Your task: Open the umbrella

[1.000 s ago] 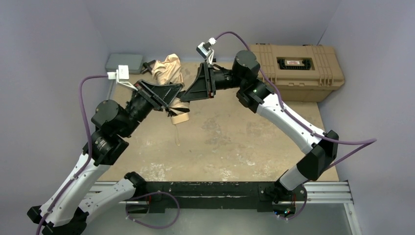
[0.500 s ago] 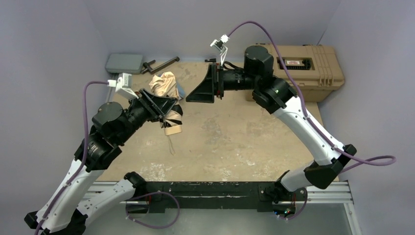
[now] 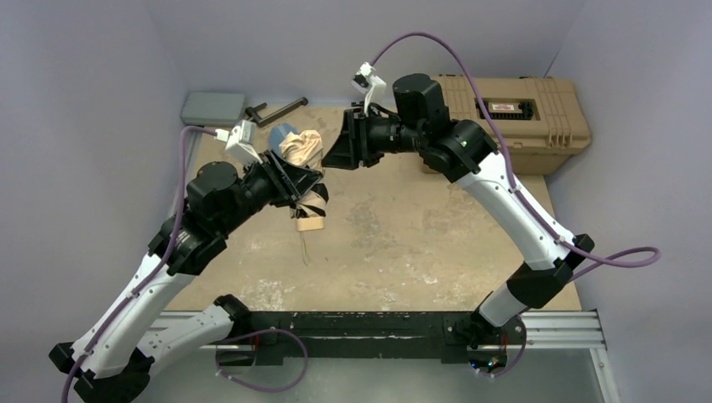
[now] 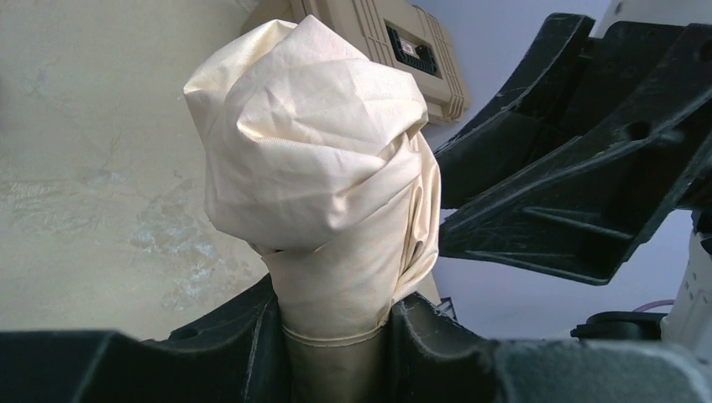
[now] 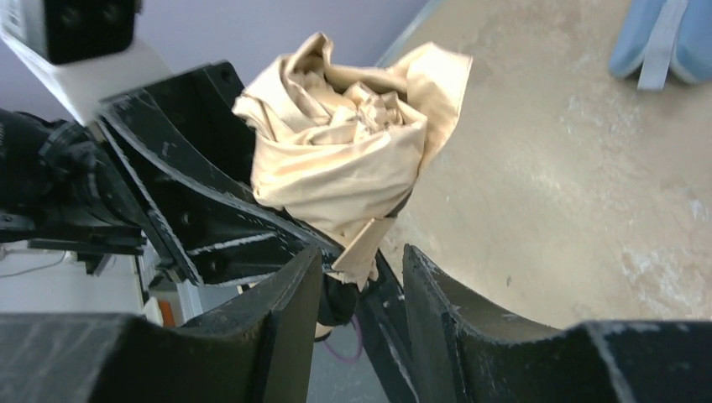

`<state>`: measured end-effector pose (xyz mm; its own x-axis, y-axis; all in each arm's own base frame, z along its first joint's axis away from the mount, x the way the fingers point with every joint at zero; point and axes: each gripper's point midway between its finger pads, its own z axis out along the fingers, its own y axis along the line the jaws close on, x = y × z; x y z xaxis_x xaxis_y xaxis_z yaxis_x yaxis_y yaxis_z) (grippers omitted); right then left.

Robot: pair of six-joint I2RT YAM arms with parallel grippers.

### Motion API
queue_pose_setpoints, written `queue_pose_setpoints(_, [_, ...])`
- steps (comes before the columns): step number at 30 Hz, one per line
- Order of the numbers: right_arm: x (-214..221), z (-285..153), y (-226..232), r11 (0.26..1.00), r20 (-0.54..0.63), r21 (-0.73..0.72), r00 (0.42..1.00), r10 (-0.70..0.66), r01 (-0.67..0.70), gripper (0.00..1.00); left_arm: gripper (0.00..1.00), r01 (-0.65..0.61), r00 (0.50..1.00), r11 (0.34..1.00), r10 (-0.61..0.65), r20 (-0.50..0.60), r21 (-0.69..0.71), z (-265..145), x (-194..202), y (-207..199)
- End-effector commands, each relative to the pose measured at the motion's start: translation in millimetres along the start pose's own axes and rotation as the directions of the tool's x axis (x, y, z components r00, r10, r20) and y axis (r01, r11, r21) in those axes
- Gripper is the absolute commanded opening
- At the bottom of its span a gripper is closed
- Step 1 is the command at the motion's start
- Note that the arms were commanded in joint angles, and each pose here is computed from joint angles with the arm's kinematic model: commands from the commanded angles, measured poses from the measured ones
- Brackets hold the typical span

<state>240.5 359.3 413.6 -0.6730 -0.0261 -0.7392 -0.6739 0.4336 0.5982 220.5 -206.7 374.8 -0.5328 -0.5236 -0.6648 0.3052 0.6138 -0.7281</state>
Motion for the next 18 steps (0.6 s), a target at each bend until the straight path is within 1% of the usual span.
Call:
queue_pose_setpoints(1, [3, -6, -2, 0.998, -0.003, 0.049, 0.999, -0.04, 0.04, 0.39, 0.0, -0.009, 0.995, 0.991, -0.004, 0.098, 0.132, -8, -32, -41])
queue_pose_setpoints(4, [5, -3, 2, 0.999, -0.014, 0.026, 0.999, -0.042, 0.043, 0.4, 0.0, -0.009, 0.996, 0.991, -0.003, 0.092, 0.135, -5, -31, -42])
queue_pose_setpoints(10, [15, 2, -4, 0.999, -0.051, 0.028, 0.998, -0.039, 0.041, 0.38, 0.0, -0.01, 0.996, 0.99, -0.003, 0.094, 0.138, -2, -31, -44])
queue_pose_setpoints(18, [26, 6, -16, 0.998, -0.08, 0.058, 0.996, -0.032, 0.037, 0.35, 0.0, -0.014, 0.996, 0.989, 0.0, 0.094, 0.15, -2, -31, -46])
